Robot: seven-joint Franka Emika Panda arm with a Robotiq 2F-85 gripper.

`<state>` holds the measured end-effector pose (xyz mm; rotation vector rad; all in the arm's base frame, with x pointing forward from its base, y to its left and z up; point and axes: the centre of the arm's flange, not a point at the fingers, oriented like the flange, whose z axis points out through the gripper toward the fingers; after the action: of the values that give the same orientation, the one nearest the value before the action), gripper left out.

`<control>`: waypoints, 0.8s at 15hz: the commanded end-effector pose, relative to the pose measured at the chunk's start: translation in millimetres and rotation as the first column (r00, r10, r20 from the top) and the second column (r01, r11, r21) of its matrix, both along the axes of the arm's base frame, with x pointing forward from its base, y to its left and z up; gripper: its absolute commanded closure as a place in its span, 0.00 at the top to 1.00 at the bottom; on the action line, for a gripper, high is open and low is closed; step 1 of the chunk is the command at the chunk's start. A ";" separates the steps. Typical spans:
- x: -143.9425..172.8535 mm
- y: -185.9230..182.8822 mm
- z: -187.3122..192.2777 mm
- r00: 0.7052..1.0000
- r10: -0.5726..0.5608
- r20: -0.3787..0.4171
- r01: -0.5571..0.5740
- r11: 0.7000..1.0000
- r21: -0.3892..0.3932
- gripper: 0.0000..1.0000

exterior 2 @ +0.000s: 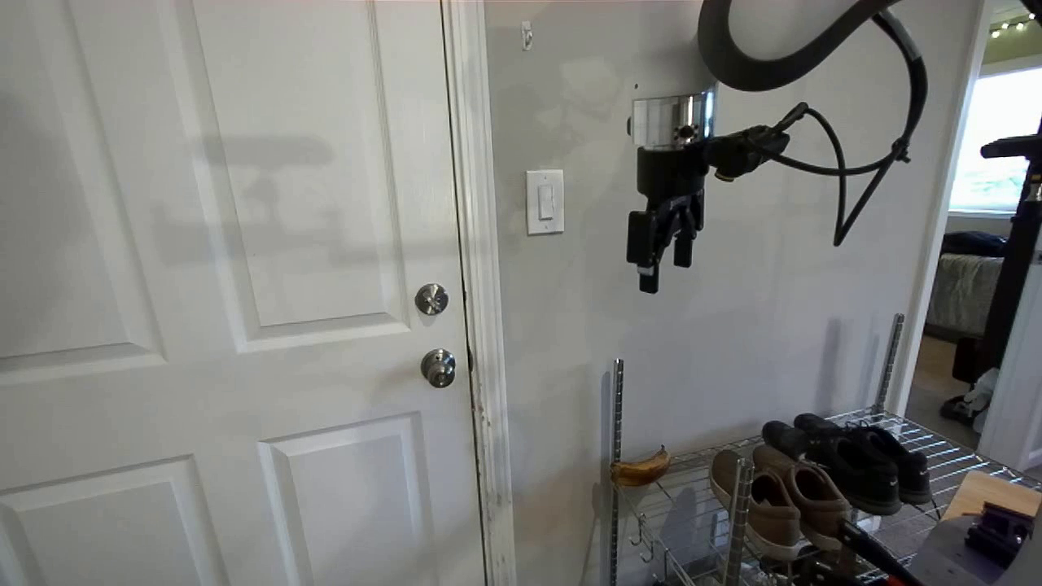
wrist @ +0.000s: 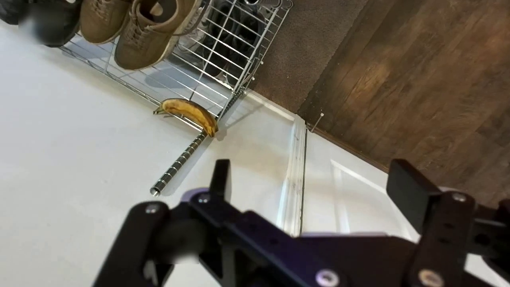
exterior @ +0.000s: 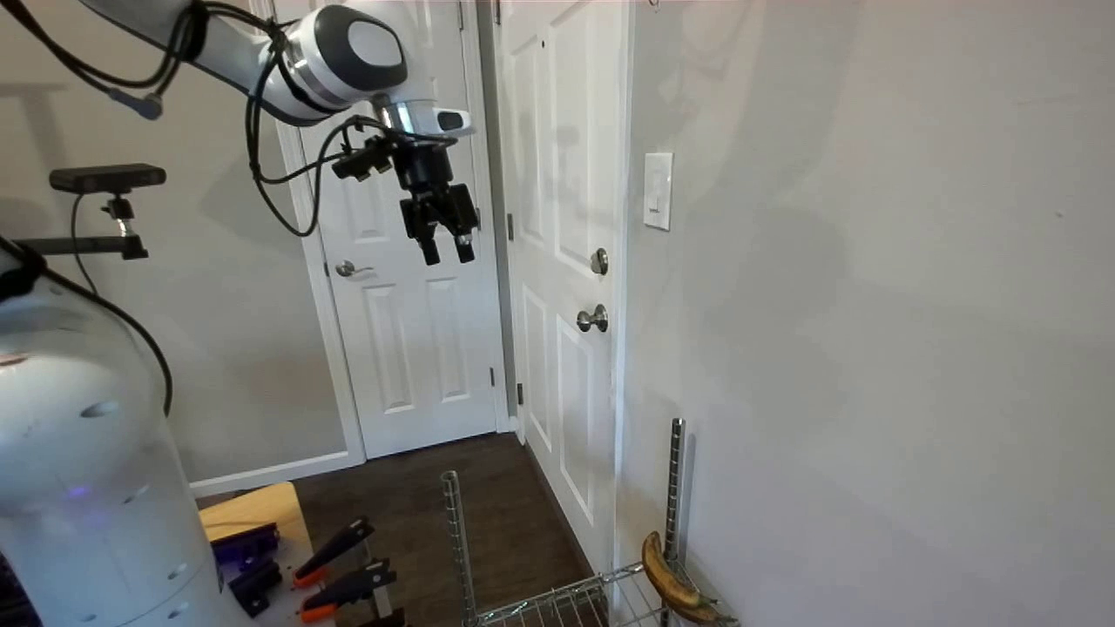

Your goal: Turn off the light

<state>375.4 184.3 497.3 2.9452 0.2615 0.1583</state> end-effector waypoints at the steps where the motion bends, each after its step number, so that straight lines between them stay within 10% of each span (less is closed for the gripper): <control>1: 29.6 3.9 8.2 0.998 0.057 -0.011 -0.058 0.997 -0.047 1.00; 12: 95.0 3.4 29.5 0.982 0.169 0.086 -0.149 0.968 -0.200 1.00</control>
<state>447.5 190.1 520.2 2.7655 0.3955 0.2581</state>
